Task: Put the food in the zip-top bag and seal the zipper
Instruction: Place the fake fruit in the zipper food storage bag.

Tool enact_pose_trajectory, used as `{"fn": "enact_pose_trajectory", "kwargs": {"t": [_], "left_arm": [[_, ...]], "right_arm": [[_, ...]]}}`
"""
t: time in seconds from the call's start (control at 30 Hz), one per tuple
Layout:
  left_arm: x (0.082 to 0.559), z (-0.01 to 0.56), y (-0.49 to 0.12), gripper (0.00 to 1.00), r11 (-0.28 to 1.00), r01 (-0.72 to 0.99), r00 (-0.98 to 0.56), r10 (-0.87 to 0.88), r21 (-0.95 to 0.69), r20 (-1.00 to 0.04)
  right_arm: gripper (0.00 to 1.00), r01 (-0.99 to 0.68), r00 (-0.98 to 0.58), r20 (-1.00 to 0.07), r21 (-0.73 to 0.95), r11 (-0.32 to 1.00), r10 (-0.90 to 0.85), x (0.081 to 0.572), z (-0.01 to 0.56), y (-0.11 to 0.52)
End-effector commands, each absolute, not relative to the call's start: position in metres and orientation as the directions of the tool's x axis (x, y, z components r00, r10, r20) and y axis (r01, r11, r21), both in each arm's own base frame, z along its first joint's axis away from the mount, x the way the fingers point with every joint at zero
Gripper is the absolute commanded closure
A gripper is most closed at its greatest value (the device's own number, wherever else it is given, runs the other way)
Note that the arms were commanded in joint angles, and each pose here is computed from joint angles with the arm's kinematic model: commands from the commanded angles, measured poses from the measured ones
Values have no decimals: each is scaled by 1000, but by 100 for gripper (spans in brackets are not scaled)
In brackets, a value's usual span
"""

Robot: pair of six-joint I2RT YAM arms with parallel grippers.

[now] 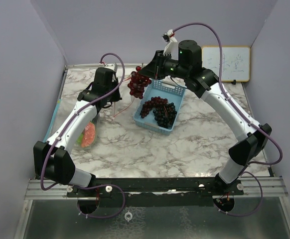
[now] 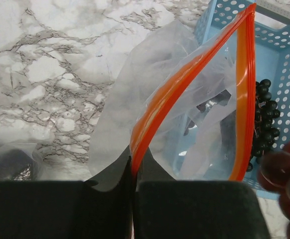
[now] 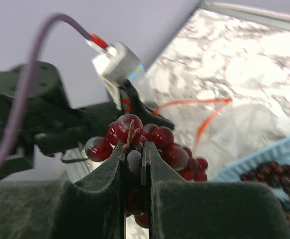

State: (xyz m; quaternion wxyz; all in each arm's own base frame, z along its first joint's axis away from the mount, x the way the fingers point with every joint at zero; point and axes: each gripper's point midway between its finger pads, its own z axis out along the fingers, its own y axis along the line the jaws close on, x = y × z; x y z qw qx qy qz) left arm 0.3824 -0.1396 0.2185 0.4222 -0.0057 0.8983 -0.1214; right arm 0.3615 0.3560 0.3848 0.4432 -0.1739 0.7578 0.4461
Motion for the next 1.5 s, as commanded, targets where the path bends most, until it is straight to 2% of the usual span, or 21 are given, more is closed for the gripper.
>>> {"fn": "enact_pose_trajectory", "kwargs": {"t": [0.0,0.1,0.23,0.43,0.67,0.9,1.03,1.17,1.2,1.3,1.37,1.47], "left_arm": [[383,216,-148,100,961,110,-644,-126,-255,-754],[384,214,-147,100,962,109,-645,-125,-252,-754],[385,214,-148,100,962,106,-645,-126,-252,-754],[384,217,-156,100,946,112,-653,-160,-303,-741],[380,246,-171,100,896,121,-642,-258,-428,-722],[382,271,-177,100,862,126,-640,-307,-491,-704],[384,276,-176,100,864,126,-636,-307,-488,-708],[385,273,-179,100,861,131,-646,-301,-491,-701],[385,272,-178,100,862,130,-648,-301,-491,-700],[385,274,-174,100,875,126,-640,-288,-467,-712],[385,275,-165,100,897,109,-628,-272,-428,-729],[385,280,-146,100,932,70,-605,-244,-355,-758]], "right_arm": [[98,-747,-521,-824,566,349,223,352,435,382],[98,-750,-555,-799,601,276,233,348,442,391],[98,-746,-562,-785,617,252,259,350,446,394],[98,-684,-648,-706,705,190,287,354,421,404],[98,-585,-648,-700,710,392,300,372,352,388],[98,-492,-583,-777,570,658,236,391,314,354],[98,-528,-553,-823,465,710,128,392,311,363],[97,-591,-563,-826,388,707,-17,380,299,400],[94,-593,-569,-821,378,711,-39,379,295,408],[68,-530,-598,-799,336,779,-62,387,282,404],[54,-487,-592,-803,292,823,-66,392,278,393],[41,-454,-549,-832,219,864,-77,397,287,373]]}}
